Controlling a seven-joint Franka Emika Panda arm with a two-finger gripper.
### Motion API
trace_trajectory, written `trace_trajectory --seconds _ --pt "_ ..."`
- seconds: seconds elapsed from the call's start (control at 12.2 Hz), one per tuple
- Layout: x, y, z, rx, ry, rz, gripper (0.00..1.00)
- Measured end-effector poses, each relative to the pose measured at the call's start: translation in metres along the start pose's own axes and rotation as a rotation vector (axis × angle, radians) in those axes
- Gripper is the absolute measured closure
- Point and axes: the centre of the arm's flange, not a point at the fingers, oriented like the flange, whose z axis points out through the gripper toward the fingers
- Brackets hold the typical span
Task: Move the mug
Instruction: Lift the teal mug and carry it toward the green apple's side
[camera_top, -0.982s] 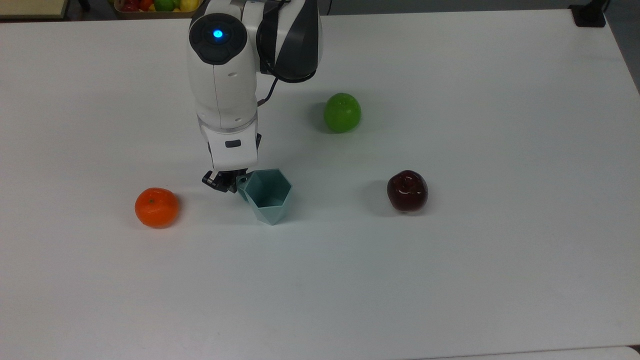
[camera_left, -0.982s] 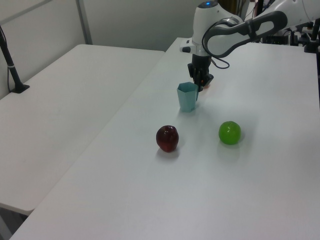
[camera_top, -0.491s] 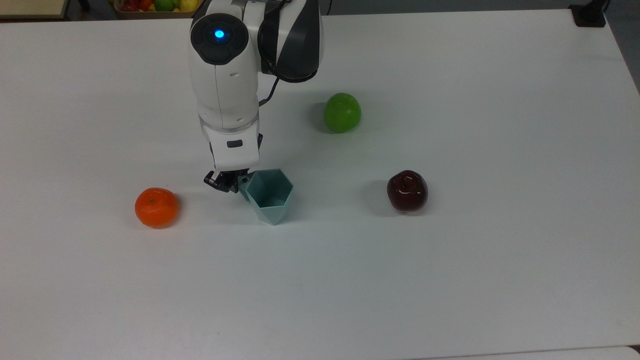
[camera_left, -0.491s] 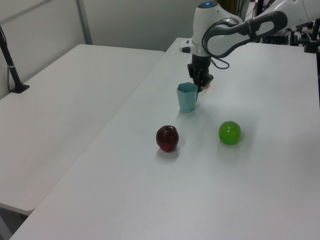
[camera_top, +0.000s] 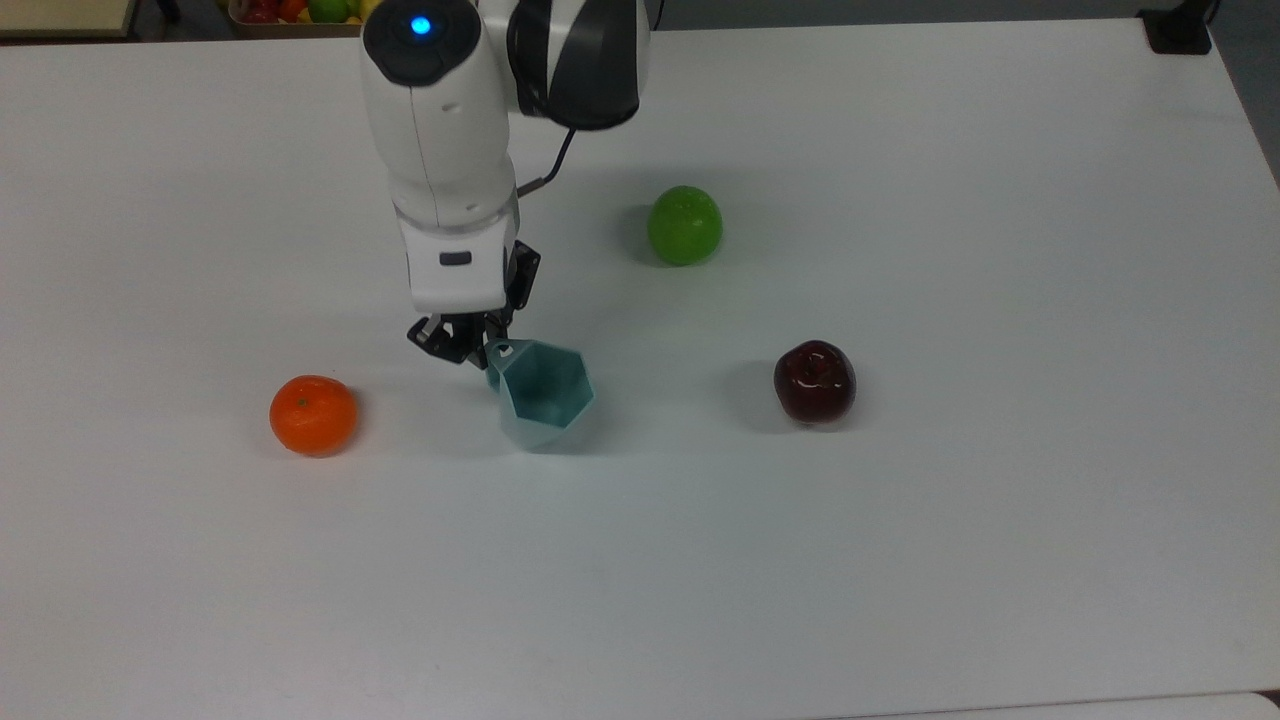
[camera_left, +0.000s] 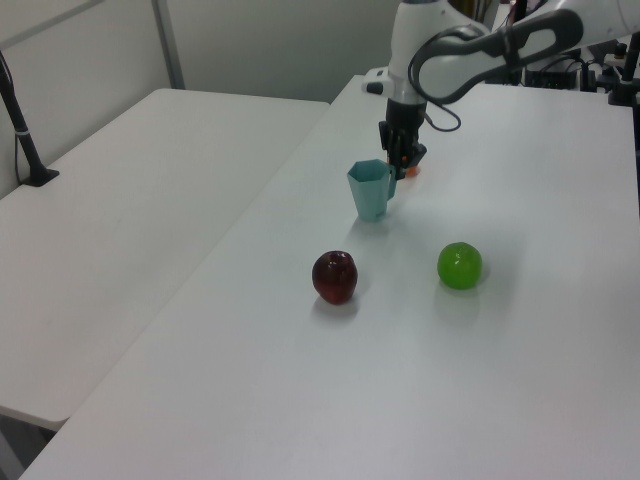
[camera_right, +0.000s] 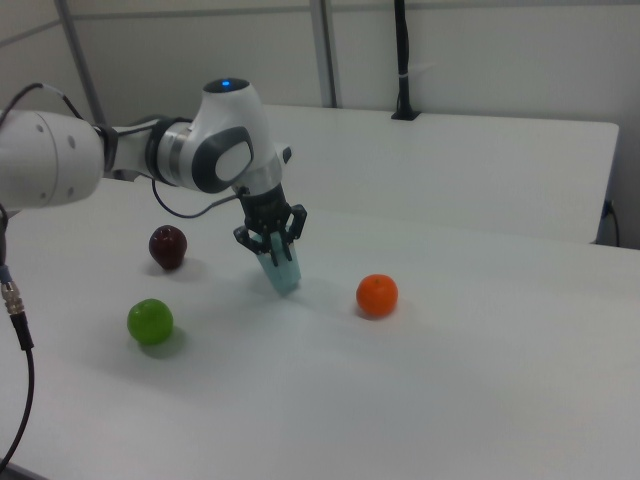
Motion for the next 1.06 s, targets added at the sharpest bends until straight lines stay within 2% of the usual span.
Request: trace_trajectory --seconds 0.25,0.41,0.82,0.98,1.06 --pt "-0.012 -0.008 -0.047 0.074 0.024 0.124 0.76" --pt "-0.016 -0.013 -0.062 0.094 0.02 0.198 0.76" --pt "-0.022 -0.021 -0.062 0.122 -0.003 0.411 0.77" --pt "-0.034 -0.029 -0.059 0.126 -0.002 0.474 0.77" --pt "-0.049 -0.035 -0.056 0.111 0.021 0.514 0.77"
